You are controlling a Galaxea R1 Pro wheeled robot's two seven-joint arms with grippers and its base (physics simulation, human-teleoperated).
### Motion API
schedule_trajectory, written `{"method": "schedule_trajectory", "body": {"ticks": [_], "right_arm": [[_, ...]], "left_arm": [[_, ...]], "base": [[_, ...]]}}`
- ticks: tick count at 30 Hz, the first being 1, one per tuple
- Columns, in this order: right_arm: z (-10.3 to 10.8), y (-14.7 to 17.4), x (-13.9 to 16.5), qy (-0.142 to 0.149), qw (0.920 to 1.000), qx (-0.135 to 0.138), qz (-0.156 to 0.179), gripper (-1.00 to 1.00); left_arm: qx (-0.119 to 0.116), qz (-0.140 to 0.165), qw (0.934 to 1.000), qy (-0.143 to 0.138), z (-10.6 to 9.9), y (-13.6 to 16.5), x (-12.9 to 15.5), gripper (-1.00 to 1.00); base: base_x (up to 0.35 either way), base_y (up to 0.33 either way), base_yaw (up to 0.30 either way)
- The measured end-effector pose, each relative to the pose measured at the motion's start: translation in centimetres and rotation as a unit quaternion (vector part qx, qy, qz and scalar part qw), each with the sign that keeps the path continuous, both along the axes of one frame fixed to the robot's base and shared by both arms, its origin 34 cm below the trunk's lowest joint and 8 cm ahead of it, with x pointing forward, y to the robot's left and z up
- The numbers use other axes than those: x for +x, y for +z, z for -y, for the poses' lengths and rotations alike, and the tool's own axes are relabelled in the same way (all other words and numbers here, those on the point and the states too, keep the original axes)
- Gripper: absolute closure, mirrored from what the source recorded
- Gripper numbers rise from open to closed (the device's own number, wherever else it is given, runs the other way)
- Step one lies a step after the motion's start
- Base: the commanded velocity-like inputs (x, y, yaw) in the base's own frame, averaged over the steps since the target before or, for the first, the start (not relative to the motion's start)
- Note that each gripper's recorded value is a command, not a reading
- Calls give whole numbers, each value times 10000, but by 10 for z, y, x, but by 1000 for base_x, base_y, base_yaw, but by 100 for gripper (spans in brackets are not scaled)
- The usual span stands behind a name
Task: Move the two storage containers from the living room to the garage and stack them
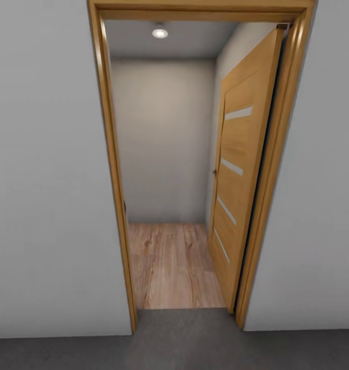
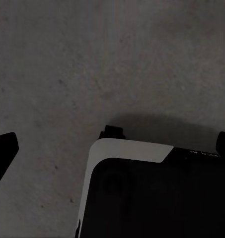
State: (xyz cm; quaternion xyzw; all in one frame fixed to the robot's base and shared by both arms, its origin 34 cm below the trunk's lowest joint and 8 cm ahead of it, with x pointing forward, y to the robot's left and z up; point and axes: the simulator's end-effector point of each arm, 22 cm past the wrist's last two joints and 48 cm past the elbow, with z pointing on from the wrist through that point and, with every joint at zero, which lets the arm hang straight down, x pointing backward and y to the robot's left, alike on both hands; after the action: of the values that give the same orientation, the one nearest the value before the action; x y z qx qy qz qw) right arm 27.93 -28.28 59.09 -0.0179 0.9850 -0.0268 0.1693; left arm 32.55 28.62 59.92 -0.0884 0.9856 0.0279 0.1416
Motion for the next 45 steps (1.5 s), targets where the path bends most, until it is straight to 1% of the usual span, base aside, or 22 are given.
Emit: {"method": "schedule_trajectory", "body": {"ticks": [14,27,36,45], "right_arm": [[-2,0,0,-33,10000,16,-2,-100],[-2,0,0,-29,10000,17,-2,-100],[-2,0,0,-11,10000,12,2,-100],[-1,0,0,-5,10000,10,3,-100]], "left_arm": [[1,-1,10000,-6,0,0,0,-100],[-1,-3,10000,-3,0,0,0,-100],[0,-2,10000,-1,0,0,0,-100],[-1,-3,10000,4,0,0,0,-100]], "base": [[315,-9,0],[296,-133,2],[291,-143,186],[315,-14,29]]}}
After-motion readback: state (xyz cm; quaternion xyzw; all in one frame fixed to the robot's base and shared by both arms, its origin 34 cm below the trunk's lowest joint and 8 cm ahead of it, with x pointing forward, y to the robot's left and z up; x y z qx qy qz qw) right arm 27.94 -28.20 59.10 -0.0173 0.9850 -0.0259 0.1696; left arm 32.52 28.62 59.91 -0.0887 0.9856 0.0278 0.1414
